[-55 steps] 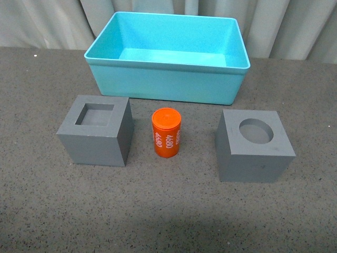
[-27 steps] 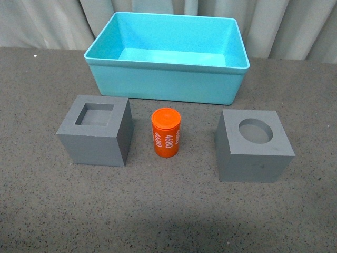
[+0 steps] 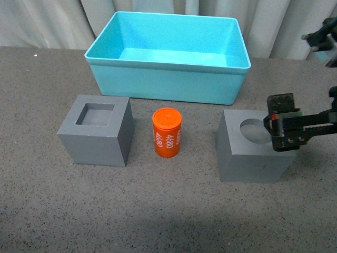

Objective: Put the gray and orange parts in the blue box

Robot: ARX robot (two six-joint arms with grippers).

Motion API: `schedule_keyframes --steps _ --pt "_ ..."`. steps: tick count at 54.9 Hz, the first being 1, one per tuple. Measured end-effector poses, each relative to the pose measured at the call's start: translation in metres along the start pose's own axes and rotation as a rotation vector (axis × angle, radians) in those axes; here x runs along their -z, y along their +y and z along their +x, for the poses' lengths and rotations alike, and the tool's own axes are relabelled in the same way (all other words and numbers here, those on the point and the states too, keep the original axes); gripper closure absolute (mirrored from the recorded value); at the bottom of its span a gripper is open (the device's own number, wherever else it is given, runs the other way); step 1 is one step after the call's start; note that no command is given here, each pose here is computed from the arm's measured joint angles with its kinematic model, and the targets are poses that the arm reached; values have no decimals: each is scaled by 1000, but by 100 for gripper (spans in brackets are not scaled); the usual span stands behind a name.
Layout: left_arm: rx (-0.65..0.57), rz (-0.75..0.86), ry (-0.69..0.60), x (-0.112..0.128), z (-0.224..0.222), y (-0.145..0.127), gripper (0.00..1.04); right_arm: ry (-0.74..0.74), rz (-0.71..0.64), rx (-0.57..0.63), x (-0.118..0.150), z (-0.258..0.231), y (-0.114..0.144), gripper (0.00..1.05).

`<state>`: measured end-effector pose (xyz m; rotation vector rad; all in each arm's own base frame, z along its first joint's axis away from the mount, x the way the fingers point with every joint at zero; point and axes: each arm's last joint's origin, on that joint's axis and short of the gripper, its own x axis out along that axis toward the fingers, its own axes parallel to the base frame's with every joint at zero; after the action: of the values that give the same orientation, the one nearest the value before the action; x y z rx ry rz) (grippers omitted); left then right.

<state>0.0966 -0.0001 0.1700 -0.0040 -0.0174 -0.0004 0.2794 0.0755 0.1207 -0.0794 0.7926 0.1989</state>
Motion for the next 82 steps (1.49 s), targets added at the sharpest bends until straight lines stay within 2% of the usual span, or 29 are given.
schedule_keyframes --steps 12,16,32,35,38,49,54,69,73,82 --pt "0 0 0 0 0 0 7 84 72 1 -6 31 6 11" --pt "0 0 0 0 0 0 7 102 91 3 -5 36 7 27" --pt "0 0 0 0 0 0 7 157 144 4 -6 37 10 66" --pt "0 0 0 0 0 0 7 167 161 6 -6 36 10 78" --pt "0 0 0 0 0 0 7 175 176 3 -7 33 10 85" --pt "0 0 0 0 0 0 7 159 207 -40 -10 16 10 87" --pt "0 0 0 0 0 0 7 108 214 -75 -21 -2 11 87" --pt "0 0 0 0 0 0 7 -193 205 -132 -91 -60 11 87" --pt "0 0 0 0 0 0 7 -258 192 -122 -115 -55 12 87" --pt "0 0 0 0 0 0 7 -250 186 -111 -146 -5 18 87"
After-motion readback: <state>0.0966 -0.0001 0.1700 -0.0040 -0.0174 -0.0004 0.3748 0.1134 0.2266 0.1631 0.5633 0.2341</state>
